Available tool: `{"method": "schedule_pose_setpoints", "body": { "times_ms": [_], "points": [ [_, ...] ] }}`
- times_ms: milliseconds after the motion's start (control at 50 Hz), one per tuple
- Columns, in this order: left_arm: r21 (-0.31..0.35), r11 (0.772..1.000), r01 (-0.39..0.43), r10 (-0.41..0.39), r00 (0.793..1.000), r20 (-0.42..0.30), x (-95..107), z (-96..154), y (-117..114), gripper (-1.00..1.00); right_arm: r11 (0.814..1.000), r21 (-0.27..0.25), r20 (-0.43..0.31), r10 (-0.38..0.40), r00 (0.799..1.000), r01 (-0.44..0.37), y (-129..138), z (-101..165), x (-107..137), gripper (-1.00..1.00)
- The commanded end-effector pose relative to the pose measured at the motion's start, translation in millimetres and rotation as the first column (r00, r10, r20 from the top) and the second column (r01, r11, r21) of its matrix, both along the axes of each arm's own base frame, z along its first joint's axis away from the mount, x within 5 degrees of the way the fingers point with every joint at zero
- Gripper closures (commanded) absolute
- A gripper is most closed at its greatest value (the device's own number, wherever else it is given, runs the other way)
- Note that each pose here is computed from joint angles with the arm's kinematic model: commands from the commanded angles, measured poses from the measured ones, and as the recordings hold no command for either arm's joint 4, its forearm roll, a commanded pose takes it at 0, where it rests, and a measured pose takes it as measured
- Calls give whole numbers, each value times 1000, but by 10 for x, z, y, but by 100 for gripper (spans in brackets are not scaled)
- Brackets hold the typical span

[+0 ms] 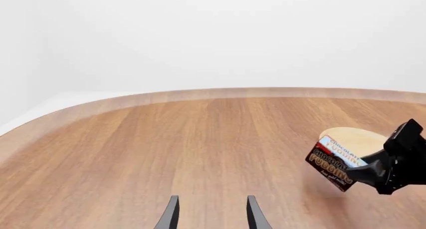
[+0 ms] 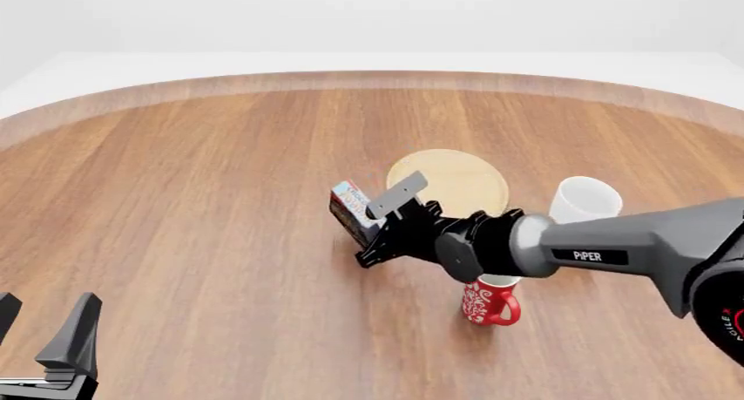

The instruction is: Put the chocolate pudding to the left of the plate.

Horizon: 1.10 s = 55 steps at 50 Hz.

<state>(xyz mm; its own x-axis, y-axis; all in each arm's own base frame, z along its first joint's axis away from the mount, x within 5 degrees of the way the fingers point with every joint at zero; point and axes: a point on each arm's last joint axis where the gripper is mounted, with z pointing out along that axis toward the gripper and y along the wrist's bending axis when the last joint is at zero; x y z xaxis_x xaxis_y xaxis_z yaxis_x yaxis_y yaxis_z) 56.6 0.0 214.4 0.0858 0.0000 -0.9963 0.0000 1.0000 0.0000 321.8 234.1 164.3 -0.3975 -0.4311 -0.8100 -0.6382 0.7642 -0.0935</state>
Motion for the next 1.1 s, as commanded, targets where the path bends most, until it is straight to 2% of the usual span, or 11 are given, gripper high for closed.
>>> {"method": "schedule_pose_setpoints", "body": {
  "times_ms": [20, 200, 340, 600, 740, 1100],
  "points": [
    [0, 1000, 0, 0, 1000, 0, 0, 0, 0, -100, 999, 34, 25, 4, 1000, -5, -33, 274, -131, 100],
    [0, 1000, 0, 0, 1000, 0, 0, 0, 0, -100, 999, 41, 56, 3, 998, -6, -84, 513, -148, 100],
    [0, 1000, 0, 0, 1000, 0, 0, 0, 0, -100, 999, 47, 97, 0, 995, -5, -136, 794, -128, 100],
    [0, 1000, 0, 0, 1000, 0, 0, 0, 0, -100, 999, 39, 141, 0, 990, -5, -155, 1222, -33, 100],
    [0, 1000, 0, 0, 1000, 0, 0, 0, 0, -100, 999, 36, 166, -5, 986, -1, -123, 1450, 114, 100],
    [0, 1000, 0, 0, 1000, 0, 0, 0, 0, -100, 1000, 2, 163, 0, 987, -1, 87, 1569, 540, 100]
  ]
}}
